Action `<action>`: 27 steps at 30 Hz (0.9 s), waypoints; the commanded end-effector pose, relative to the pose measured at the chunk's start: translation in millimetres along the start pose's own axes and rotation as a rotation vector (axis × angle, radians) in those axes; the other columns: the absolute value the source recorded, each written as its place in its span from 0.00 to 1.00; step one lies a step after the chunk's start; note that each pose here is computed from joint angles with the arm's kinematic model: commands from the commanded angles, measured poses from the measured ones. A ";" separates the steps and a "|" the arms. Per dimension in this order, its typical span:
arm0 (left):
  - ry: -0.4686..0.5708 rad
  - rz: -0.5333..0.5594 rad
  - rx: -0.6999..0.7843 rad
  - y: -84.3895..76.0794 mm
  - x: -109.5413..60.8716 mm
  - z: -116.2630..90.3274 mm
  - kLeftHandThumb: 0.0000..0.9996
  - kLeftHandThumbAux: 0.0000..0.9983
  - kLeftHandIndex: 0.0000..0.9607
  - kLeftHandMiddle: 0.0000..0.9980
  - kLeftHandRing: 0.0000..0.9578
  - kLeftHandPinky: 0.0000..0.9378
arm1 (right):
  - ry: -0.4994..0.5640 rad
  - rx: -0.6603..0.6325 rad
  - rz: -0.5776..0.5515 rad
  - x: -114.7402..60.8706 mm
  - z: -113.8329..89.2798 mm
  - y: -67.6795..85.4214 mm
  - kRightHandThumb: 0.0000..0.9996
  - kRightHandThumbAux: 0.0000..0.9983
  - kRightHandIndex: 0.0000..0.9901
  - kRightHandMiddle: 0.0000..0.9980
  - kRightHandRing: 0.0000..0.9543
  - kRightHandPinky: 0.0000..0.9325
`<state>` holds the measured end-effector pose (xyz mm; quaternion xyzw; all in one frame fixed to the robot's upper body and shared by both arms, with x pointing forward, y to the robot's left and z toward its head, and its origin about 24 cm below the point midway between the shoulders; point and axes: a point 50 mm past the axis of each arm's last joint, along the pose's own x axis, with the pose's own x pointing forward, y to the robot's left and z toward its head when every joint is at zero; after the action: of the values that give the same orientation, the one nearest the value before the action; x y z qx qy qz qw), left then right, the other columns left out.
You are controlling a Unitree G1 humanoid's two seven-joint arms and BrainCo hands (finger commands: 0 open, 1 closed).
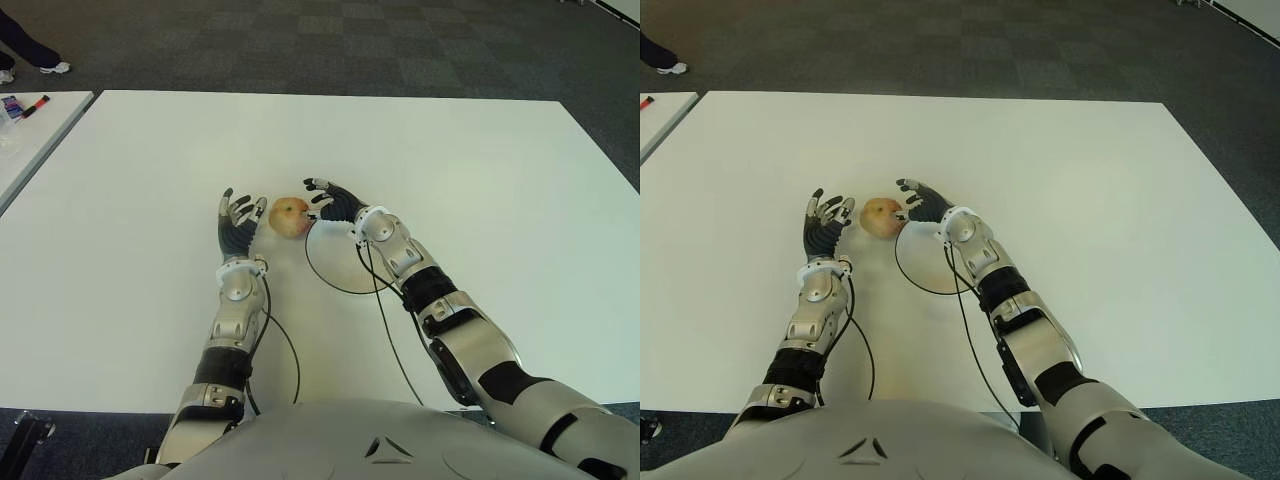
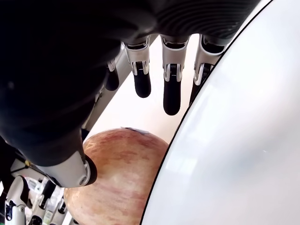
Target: Put the apples into the plate.
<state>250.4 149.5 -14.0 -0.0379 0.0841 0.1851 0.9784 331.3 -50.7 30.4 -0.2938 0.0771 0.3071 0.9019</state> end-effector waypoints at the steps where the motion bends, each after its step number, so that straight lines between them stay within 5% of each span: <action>1: 0.035 -0.028 -0.097 -30.6 -6.2 2.5 0.17 0.66 0.06 0.24 0.34 0.41 | 0.048 0.039 0.027 -1.0 -8.5 4.7 0.33 0.71 0.00 0.13 0.21 0.33; 27: 0.052 0.002 -0.204 -32.0 -10.8 5.8 0.14 0.63 0.09 0.25 0.33 0.41 | 0.054 0.167 0.060 1.6 -2.8 15.1 0.27 0.68 0.00 0.07 0.16 0.31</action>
<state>252.3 151.2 -6.5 -0.0727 0.0729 0.1964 0.9751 329.1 -39.9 30.3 -0.2489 0.1030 0.3166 0.9095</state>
